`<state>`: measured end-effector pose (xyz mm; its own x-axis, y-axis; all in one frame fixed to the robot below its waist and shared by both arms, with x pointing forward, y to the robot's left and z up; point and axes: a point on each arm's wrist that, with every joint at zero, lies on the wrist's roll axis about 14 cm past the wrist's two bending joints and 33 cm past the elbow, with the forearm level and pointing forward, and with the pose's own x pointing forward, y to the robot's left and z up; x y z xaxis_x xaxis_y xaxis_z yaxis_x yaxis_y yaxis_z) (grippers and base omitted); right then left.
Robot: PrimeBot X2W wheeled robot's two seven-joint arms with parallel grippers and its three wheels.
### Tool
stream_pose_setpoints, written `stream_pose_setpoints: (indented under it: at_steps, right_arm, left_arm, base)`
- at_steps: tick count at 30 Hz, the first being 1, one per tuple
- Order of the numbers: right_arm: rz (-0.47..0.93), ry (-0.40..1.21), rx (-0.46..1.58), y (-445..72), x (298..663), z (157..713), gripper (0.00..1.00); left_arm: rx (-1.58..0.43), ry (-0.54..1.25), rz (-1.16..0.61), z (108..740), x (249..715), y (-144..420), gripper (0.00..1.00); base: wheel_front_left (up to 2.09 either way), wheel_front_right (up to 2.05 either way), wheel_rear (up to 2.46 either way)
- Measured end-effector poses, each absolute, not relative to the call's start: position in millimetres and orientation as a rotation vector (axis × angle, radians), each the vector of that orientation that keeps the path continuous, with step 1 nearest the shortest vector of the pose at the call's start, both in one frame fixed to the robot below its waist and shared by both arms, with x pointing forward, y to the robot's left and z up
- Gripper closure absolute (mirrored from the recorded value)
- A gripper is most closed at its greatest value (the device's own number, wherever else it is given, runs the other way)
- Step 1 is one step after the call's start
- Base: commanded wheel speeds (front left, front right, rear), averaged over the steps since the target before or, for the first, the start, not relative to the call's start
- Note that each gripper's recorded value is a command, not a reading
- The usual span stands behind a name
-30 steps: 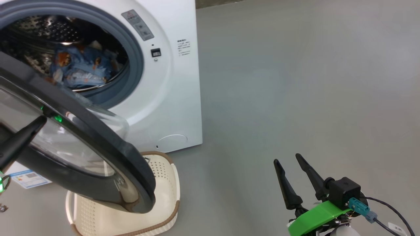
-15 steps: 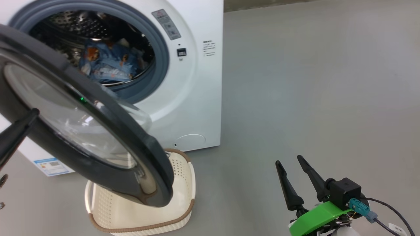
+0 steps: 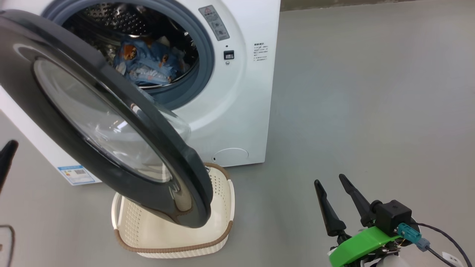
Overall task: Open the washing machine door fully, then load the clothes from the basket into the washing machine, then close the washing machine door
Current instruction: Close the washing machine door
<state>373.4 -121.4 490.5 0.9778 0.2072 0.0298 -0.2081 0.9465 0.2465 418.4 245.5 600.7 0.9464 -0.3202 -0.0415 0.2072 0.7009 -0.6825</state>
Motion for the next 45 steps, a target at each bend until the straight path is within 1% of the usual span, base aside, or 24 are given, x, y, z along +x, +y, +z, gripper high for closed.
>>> stream_pose_setpoints:
  at_steps: [4, 8, 14, 22, 26, 31, 38, 45]
  right_arm:
    - [0.216, 0.0, 0.253, -119.6, 374.6, 489.4, 0.0]
    - [0.215, -0.001, 0.254, -119.9, 374.5, 489.7, 0.0]
    - [0.204, -0.005, 0.254, -123.5, 372.8, 490.6, 0.0]
    - [0.19, -0.008, 0.255, -128.1, 370.9, 491.3, 0.0]
    - [0.19, -0.013, 0.255, -128.4, 370.6, 492.7, 0.0]
    - [0.191, -0.017, 0.255, -127.9, 370.3, 494.3, 0.0]
    - [0.196, -0.017, 0.255, -126.5, 371.3, 494.5, 0.0]
    - [0.201, -0.016, 0.255, -124.8, 371.9, 494.2, 0.0]
  left_arm:
    - [-0.677, 0.1, -0.231, 591.8, 413.6, 251.1, 0.0]
    - [-0.564, 0.056, -0.192, 579.6, 406.9, 251.9, 0.0]
    - [-0.484, -0.015, -0.148, 559.2, 395.8, 251.7, 0.0]
    - [-0.432, -0.035, -0.09, 530.0, 387.1, 257.5, 0.0]
    - [-0.342, -0.031, -0.077, 521.0, 384.2, 260.2, 0.0]
    - [-0.326, -0.01, -0.068, 506.0, 379.6, 249.1, 0.0]
    - [-0.297, -0.061, -0.057, 514.7, 378.5, 243.0, 0.0]
    - [-0.286, -0.052, -0.049, 510.0, 372.8, 241.7, 0.0]
  base:
    - [0.0, 0.0, 0.0]
    - [0.0, 0.0, 0.0]
    - [0.0, 0.0, 0.0]
    - [0.0, 0.0, 0.0]
    - [0.0, 0.0, 0.0]
    - [0.0, 0.0, 0.0]
    - [0.0, 0.0, 0.0]
    - [0.0, 0.0, 0.0]
